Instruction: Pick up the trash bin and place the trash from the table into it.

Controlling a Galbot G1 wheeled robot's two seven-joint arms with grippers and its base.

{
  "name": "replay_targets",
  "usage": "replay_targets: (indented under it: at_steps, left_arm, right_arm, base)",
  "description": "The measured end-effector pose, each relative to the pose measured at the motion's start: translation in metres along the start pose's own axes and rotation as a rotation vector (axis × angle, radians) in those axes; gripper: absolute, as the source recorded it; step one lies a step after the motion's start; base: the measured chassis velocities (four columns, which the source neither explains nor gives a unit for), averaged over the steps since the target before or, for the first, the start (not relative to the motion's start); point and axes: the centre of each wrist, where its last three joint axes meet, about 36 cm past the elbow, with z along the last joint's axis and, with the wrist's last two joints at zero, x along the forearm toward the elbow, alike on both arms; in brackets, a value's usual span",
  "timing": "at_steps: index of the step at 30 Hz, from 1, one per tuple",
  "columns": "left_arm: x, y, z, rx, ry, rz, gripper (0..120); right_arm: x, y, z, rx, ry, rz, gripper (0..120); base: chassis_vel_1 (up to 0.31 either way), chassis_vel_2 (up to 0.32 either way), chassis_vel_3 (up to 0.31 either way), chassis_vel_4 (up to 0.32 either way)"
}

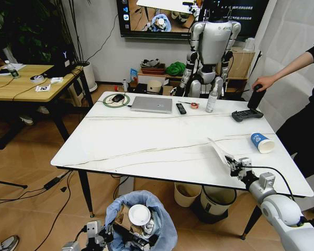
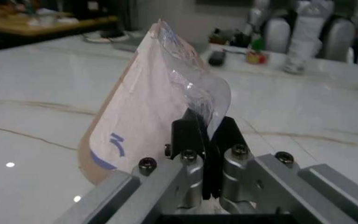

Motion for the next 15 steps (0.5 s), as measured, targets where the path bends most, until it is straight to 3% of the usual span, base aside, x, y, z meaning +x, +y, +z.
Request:
replay_targets:
  at_steps: [5, 13, 15]
  left_arm:
    - [0.001, 0.000, 0.000, 0.004, -0.002, -0.002, 0]
    - [0.001, -0.001, 0.000, 0.006, -0.002, 0.000, 0]
    - [0.001, -0.002, 0.000, 0.005, -0.002, 0.000, 0]
  right_arm:
    - [0.005, 0.033, -0.004, -0.022, -0.091, -0.194, 0]
    - [0.006, 0.060, -0.011, -0.066, -0.148, -0.381, 0]
    - [0.007, 0.083, -0.016, -0.107, -0.165, -0.480, 0]
  base:
    - [0.000, 0.000, 0.000, 0.000]
    - [0.000, 0.000, 0.000, 0.000]
    - [0.000, 0.000, 0.000, 0.000]
